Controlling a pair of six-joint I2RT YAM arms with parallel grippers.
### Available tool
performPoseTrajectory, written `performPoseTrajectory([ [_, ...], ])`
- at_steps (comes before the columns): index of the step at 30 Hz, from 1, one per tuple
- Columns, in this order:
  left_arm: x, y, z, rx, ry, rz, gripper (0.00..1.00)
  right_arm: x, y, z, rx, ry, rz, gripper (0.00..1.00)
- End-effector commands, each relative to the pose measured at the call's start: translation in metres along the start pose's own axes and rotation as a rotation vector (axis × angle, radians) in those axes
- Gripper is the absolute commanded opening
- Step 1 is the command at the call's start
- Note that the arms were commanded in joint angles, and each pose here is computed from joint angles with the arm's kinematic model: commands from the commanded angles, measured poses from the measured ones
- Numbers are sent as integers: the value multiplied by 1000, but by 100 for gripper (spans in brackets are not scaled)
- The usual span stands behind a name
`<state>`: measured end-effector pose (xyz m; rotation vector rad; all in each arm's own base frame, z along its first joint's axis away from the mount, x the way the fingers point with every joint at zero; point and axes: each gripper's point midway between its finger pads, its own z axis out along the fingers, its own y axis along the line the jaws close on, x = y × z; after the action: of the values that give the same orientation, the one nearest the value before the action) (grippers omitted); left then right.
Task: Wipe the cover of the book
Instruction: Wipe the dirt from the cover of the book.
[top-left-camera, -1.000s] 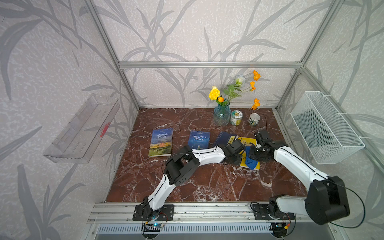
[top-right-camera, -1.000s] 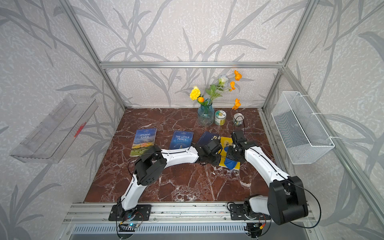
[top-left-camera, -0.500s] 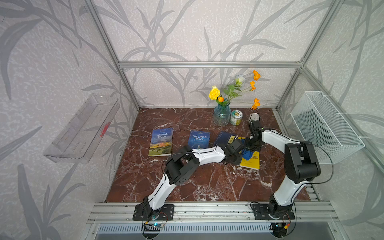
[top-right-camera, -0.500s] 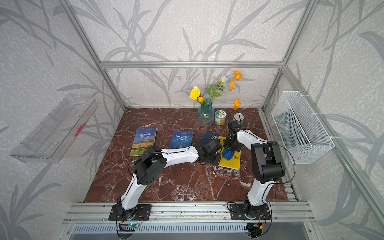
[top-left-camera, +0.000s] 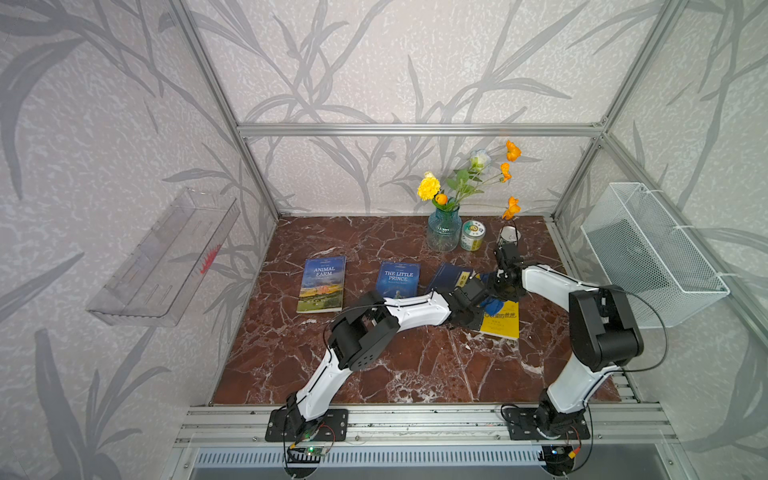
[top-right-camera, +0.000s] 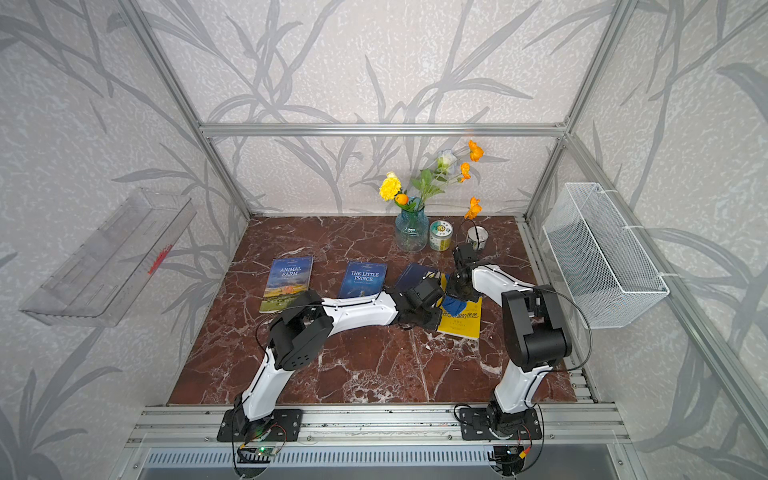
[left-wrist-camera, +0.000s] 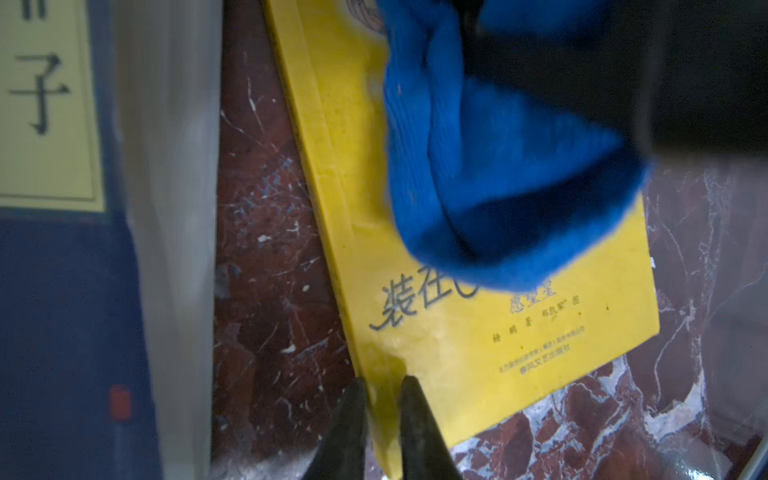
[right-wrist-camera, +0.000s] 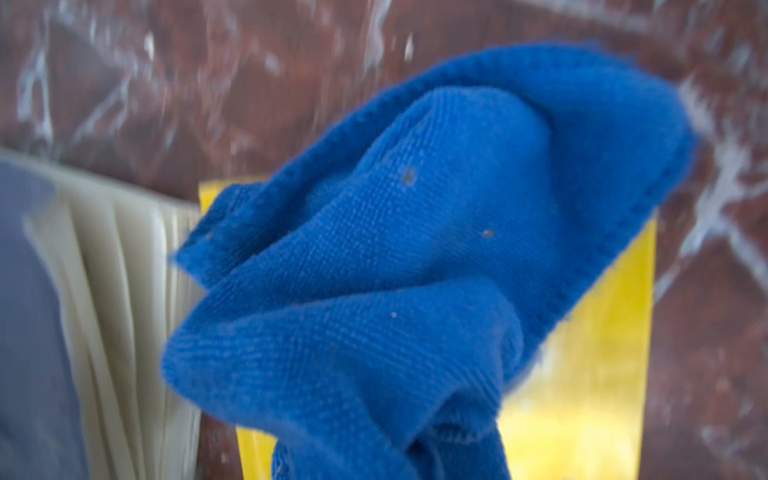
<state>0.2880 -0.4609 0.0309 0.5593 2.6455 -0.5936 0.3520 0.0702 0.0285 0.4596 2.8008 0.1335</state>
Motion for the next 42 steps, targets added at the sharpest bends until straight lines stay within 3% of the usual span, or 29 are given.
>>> performPoseTrajectory([
  [1, 23, 23, 12, -75, 84, -13, 18, 78, -30, 7, 73, 217, 5, 0],
  [6, 25, 21, 15, -58, 95, -30, 18, 76, -25, 9, 28, 217, 34, 0],
  [16, 26, 21, 15, -58, 91, -32, 17, 7, -21, 42, 60, 259, 71, 0],
  [21, 26, 23, 16, -62, 90, -37, 17, 16, -21, 36, 59, 259, 49, 0],
  [32, 21, 24, 7, -70, 68, -28, 17, 99, -45, -1, 51, 241, 24, 0],
  [36, 20, 23, 7, -66, 67, -31, 17, 88, -48, -3, 74, 231, 15, 0],
  [42, 24, 23, 11, -61, 77, -36, 17, 39, -47, 19, 93, 242, 55, 0],
])
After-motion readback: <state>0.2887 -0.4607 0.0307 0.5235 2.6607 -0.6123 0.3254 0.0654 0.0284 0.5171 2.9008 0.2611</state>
